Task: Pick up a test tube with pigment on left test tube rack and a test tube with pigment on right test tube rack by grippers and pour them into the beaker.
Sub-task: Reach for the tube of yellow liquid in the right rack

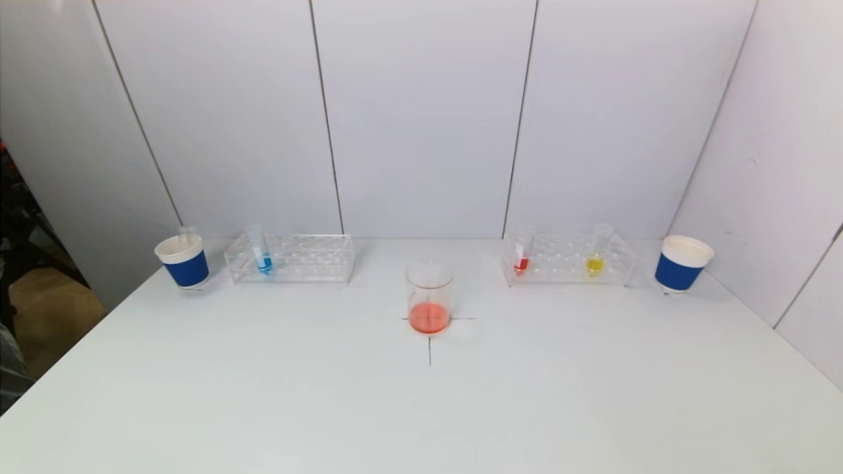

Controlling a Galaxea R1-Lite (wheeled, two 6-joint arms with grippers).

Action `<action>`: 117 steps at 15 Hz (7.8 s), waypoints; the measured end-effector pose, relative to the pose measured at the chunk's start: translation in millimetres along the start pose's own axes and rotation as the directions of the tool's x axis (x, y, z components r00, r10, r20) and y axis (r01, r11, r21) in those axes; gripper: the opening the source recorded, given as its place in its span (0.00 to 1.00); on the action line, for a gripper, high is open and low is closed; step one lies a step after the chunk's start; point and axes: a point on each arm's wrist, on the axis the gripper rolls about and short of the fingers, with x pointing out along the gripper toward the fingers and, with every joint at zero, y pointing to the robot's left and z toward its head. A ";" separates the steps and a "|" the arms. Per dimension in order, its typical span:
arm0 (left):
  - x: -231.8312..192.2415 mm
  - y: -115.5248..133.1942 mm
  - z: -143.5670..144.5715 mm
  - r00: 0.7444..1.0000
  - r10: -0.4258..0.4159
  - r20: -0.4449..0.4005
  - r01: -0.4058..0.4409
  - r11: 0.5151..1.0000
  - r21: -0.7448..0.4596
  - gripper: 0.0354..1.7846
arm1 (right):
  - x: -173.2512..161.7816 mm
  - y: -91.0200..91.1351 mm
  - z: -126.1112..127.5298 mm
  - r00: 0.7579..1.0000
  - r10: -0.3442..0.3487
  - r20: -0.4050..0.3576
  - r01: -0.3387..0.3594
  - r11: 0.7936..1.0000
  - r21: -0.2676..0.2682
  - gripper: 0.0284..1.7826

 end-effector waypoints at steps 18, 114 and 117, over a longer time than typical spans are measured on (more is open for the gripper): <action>0.0 0.2 -0.2 1.000 0.007 -0.002 -0.007 1.000 0.004 0.99 | 0.0 0.0 0.0 1.000 0.000 0.000 0.000 1.000 0.000 1.00; 0.2 0.1 -0.6 1.000 0.006 -0.009 -0.006 1.000 0.003 0.99 | 145.9 13.9 151.7 0.995 0.085 -0.049 -0.087 0.995 -0.051 1.00; 0.2 0.1 -0.7 1.000 0.006 -0.009 -0.006 1.000 0.003 0.99 | 188.6 14.9 142.6 0.995 0.074 -0.068 -0.077 0.996 -0.034 1.00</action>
